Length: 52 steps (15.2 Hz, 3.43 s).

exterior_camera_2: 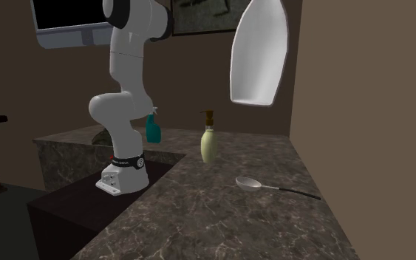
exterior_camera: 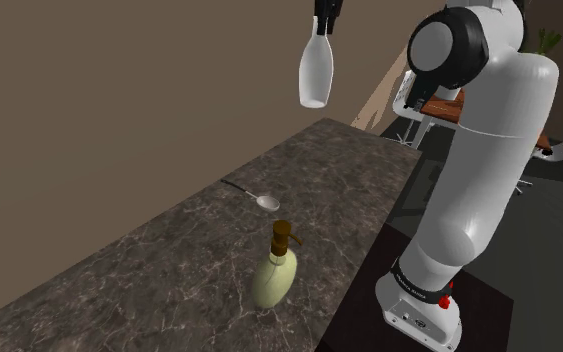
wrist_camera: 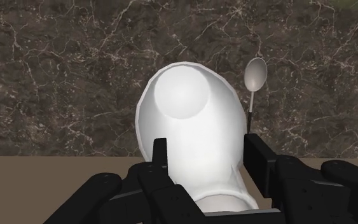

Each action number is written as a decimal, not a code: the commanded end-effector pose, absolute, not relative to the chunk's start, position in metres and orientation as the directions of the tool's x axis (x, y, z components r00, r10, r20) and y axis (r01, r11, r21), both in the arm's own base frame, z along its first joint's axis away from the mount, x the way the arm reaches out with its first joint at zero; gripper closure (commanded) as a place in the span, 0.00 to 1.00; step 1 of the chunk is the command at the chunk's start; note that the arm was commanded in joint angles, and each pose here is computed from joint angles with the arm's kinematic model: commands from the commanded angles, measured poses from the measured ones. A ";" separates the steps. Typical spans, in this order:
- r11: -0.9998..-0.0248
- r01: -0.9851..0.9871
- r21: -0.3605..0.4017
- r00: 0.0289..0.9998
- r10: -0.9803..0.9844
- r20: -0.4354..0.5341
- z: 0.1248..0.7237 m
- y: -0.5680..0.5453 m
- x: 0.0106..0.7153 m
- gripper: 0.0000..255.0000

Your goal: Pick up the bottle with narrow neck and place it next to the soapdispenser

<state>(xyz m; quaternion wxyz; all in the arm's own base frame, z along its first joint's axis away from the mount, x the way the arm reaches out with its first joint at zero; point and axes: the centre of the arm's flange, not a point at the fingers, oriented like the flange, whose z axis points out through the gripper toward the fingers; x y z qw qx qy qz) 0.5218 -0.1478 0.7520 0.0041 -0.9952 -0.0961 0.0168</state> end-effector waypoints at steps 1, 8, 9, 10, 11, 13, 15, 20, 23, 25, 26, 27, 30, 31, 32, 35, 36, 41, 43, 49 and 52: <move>-0.981 0.191 -0.011 0.981 0.191 -0.032 0.755 -0.129 0.512 1.00; -0.981 0.191 -0.011 0.981 0.191 -0.032 0.755 -0.044 0.476 1.00; -0.981 0.191 -0.011 0.981 0.191 -0.032 0.755 -0.032 0.471 1.00; -0.981 0.191 -0.011 0.981 0.191 -0.032 0.755 -0.020 0.466 1.00; -0.981 0.191 -0.011 0.981 0.191 -0.032 0.755 -0.008 0.461 1.00; -0.981 0.191 -0.011 0.981 0.191 -0.032 0.755 0.017 0.451 1.00; -0.981 0.191 -0.011 0.981 0.191 -0.032 0.755 0.041 0.441 1.00; -0.981 0.191 -0.011 0.981 0.191 -0.032 0.756 0.102 0.415 1.00; -0.981 0.191 -0.011 0.981 0.191 -0.032 0.756 0.138 0.400 1.00; -0.981 0.191 -0.011 0.981 0.191 -0.032 0.756 0.163 0.389 1.00; -0.981 0.191 -0.011 0.981 0.191 -0.032 0.756 0.175 0.384 1.00; -0.981 0.191 -0.011 0.981 0.191 -0.032 0.756 0.187 0.379 1.00; -0.981 0.191 -0.011 0.981 0.191 -0.032 0.751 0.211 0.369 1.00; -0.981 0.191 -0.011 0.981 0.191 -0.032 0.745 0.211 0.369 1.00; -0.981 0.191 -0.011 0.981 0.191 -0.032 0.740 0.211 0.369 1.00; -0.981 0.191 -0.011 0.981 0.191 -0.032 0.724 0.211 0.369 1.00; -0.981 0.191 -0.011 0.981 0.191 -0.032 0.719 0.211 0.369 1.00; -0.981 0.191 -0.011 0.981 0.191 -0.032 0.693 0.211 0.369 1.00; -0.981 0.191 -0.011 0.981 0.191 -0.032 0.682 0.211 0.369 1.00; -0.981 0.191 -0.011 0.981 0.191 -0.032 0.650 0.211 0.369 1.00; -0.981 0.191 -0.011 0.981 0.191 -0.032 0.635 0.211 0.369 1.00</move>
